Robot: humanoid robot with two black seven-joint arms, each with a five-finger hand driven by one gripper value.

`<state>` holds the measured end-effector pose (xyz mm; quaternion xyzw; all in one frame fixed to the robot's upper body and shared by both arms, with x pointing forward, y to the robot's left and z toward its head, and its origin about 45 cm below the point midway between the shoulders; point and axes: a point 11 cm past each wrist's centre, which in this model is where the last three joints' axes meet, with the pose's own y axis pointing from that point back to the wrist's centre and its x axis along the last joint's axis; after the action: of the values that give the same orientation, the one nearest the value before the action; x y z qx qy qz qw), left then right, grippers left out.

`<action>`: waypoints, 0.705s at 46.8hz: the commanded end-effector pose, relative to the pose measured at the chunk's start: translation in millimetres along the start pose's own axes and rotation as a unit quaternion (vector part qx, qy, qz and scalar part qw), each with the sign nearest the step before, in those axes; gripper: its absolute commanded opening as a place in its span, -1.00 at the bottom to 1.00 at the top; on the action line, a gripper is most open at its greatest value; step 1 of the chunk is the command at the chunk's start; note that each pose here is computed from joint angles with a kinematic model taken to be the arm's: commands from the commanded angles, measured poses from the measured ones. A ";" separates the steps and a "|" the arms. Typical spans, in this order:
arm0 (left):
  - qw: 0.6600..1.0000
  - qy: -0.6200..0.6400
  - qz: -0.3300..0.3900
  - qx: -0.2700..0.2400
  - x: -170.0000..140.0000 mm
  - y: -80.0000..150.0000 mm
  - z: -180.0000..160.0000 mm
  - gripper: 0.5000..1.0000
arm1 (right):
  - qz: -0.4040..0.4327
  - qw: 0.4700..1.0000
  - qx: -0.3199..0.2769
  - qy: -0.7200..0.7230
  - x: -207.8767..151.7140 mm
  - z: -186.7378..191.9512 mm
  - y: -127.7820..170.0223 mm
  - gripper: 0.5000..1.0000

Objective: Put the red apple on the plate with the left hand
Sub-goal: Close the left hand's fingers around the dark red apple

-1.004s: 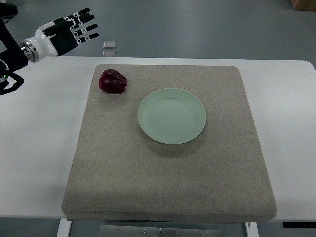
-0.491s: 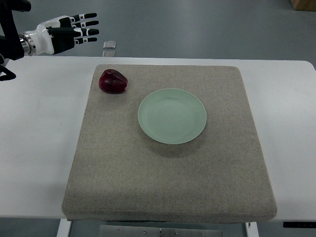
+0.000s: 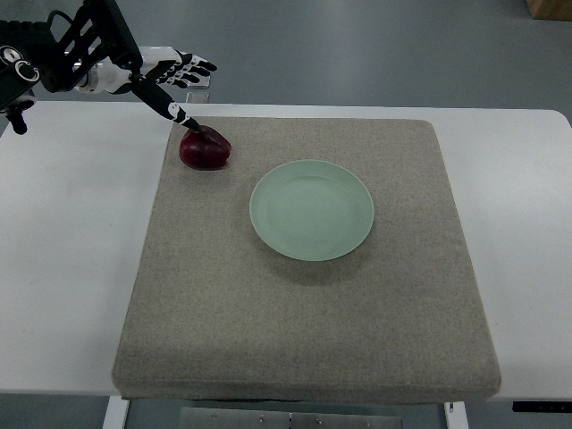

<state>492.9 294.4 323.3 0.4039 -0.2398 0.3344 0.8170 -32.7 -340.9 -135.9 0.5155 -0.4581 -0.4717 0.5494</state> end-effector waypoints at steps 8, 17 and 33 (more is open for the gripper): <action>0.989 -0.144 -0.020 0.038 -19.7 -23.4 10.4 0.97 | 0.000 1.000 0.000 0.000 0.1 -0.1 0.0 0.86; 0.979 -0.192 -0.034 0.053 -37.3 -36.9 8.3 0.97 | -0.001 1.000 0.000 0.000 -0.1 -0.1 0.0 0.86; 0.973 -0.211 -0.062 0.069 -61.4 -46.7 -4.5 0.95 | -0.001 1.000 0.000 0.000 -0.1 -0.1 0.0 0.86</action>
<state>488.6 255.2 263.1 0.5288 -0.3554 0.2121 0.7410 -32.6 -340.9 -135.9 0.5155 -0.4584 -0.4718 0.5492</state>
